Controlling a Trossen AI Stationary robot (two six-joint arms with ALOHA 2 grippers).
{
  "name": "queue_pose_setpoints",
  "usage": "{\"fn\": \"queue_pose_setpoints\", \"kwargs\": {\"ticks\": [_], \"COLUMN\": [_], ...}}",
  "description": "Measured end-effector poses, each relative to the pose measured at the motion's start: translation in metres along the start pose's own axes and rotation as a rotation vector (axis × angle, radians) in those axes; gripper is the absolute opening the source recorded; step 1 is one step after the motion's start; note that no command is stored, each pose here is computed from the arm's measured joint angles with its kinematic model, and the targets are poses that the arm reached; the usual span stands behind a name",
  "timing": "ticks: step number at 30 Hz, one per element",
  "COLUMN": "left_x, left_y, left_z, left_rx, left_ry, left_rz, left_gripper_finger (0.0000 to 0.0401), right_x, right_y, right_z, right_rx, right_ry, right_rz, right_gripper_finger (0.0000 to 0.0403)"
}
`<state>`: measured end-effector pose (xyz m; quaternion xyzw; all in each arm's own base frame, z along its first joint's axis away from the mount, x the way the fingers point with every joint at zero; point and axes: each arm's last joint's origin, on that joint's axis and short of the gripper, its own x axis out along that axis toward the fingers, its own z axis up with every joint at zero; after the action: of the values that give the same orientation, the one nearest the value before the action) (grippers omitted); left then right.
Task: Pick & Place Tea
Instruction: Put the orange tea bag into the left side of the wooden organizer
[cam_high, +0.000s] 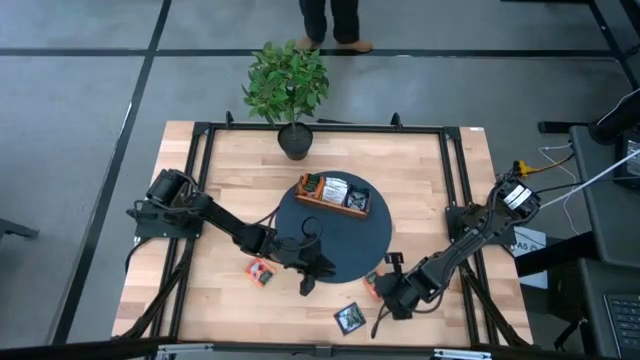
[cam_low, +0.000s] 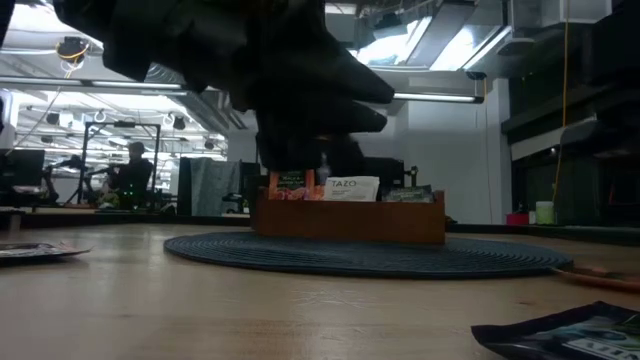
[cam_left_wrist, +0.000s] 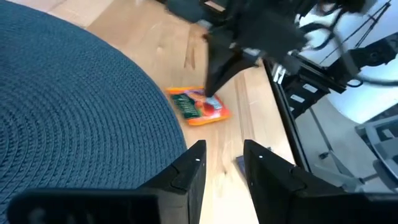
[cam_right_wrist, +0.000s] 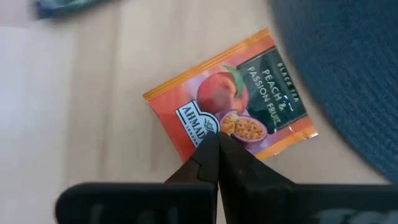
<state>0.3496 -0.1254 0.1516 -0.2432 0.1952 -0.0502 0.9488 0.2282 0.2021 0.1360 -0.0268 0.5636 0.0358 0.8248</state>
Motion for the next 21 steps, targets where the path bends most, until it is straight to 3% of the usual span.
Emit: {"fn": "queue_pose_setpoints", "kwargs": {"ticks": [8,13,21], "left_x": [0.0,0.0,0.0], "left_y": [0.001,0.001,0.002], "left_z": [0.0,0.0,0.001], "left_rx": [0.0,0.0,0.0], "left_ry": [-0.004,-0.005,-0.02], "left_rz": [0.007,0.006,0.028], "left_gripper_finger": [0.0104,0.0102,0.0105], "right_x": [-0.022,-0.023,-0.022], "right_y": [0.011,0.015,0.018], "right_z": [0.012,0.012,0.012], "right_rx": [-0.021,0.034,0.091], "right_ry": [-0.077,-0.035,-0.04], "right_rz": [-0.04,0.052,0.071], "right_gripper_finger": [0.0001,0.0001,0.0001]}}
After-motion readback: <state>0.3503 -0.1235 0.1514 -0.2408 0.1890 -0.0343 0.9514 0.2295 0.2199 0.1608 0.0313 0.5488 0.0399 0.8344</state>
